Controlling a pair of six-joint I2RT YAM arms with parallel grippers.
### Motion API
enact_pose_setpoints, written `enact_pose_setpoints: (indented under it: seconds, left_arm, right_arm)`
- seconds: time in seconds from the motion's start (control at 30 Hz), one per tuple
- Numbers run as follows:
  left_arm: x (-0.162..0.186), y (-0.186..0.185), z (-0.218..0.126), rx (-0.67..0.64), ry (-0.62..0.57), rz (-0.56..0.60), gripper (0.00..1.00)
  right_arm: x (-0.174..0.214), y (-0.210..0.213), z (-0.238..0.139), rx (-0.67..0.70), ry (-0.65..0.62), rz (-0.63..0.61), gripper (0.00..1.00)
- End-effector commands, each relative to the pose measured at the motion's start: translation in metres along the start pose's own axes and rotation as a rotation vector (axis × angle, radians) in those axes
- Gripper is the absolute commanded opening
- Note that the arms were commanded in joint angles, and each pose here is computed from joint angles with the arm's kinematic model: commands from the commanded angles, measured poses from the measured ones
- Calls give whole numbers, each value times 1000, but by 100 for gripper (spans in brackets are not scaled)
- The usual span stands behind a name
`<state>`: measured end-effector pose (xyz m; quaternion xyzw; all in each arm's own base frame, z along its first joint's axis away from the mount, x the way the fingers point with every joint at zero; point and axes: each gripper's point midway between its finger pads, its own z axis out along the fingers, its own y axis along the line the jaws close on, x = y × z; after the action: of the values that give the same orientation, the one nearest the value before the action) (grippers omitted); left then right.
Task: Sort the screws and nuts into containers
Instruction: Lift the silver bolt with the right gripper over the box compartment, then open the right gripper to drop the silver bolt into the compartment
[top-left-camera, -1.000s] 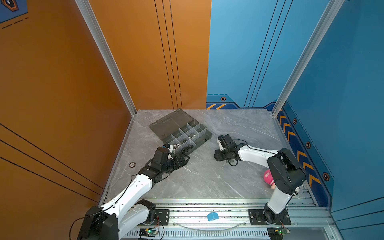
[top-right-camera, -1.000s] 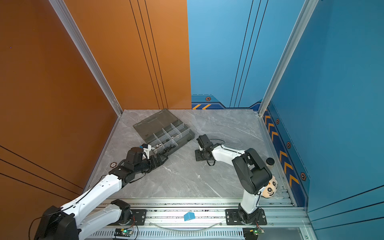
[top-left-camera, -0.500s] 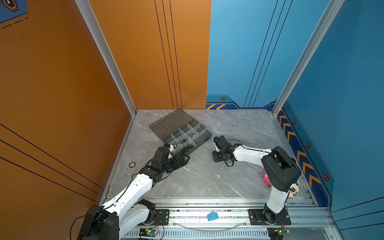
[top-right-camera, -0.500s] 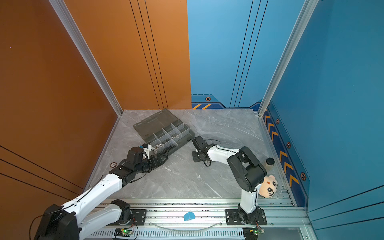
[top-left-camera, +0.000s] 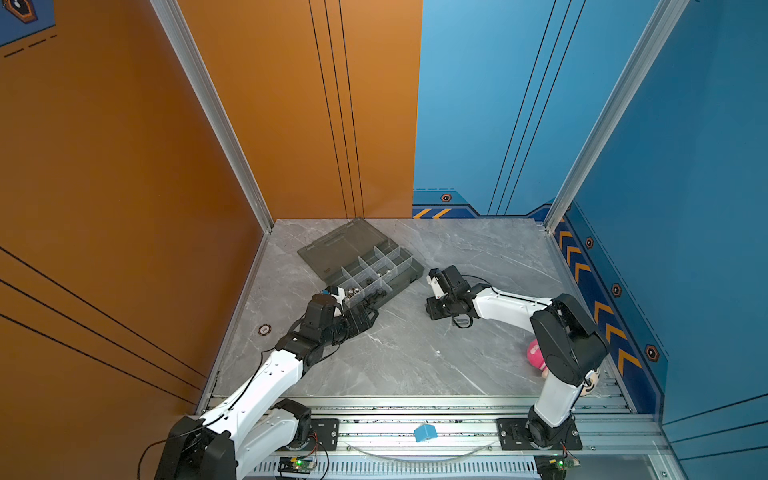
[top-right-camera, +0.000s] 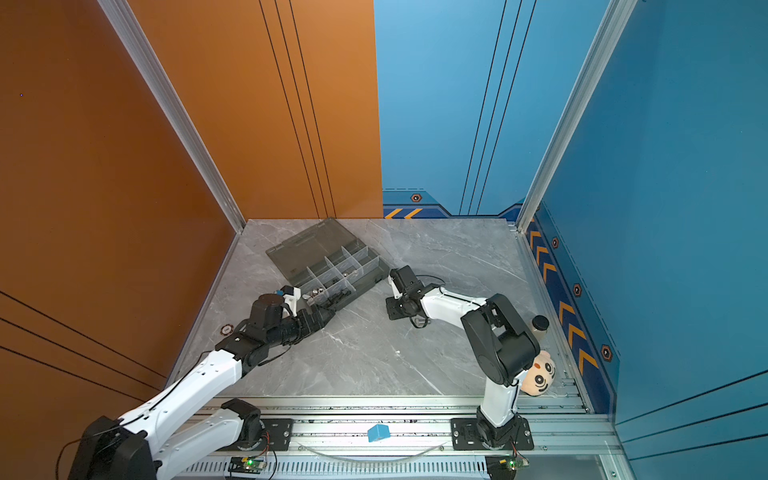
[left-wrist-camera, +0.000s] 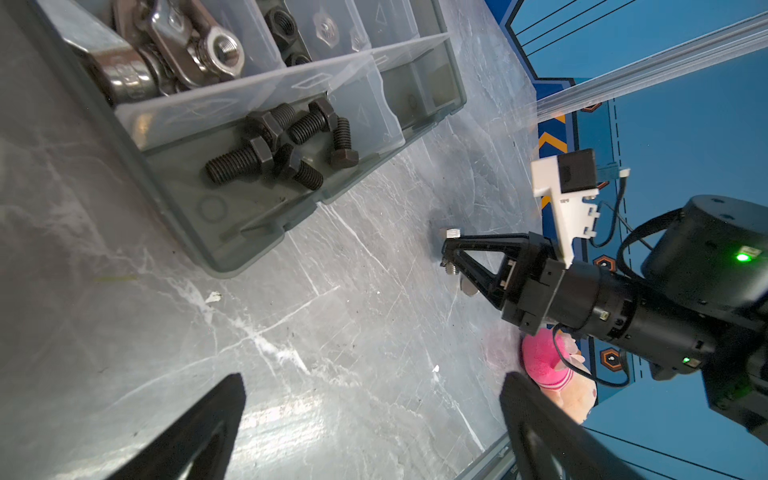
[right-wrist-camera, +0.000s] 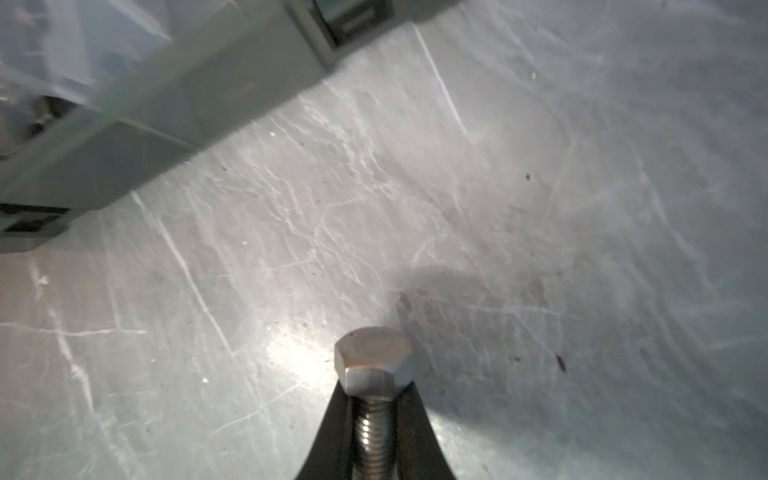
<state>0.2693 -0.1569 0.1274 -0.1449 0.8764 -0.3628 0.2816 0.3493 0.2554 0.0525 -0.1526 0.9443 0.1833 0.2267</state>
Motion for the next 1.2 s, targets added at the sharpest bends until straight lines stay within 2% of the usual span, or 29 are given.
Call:
enact_pose_setpoints:
  seconds: [0.0, 0.17, 0.4, 0.5, 0.7, 1.17]
  left_arm:
    - [1, 5, -3, -8, -6, -11, 98]
    - [1, 6, -3, -8, -8, -13, 98]
    - [1, 8, -6, -8, -10, -19, 98]
    - [-1, 9, -7, -8, -17, -20, 98]
    - [-3, 10, -7, -8, -17, -24, 98]
    - [-4, 12, -7, -11, -20, -30, 98]
  right_arm:
    - [-53, 34, -31, -123, -136, -128, 0]
    - [-89, 50, -32, -147, -145, -243, 0]
    - [-125, 55, -4, -136, -140, -366, 0]
    - [-136, 57, 5, -130, -148, -379, 0]
    - [-134, 61, 35, -131, -128, -376, 0]
    - [-125, 72, 55, -112, -95, -412, 0]
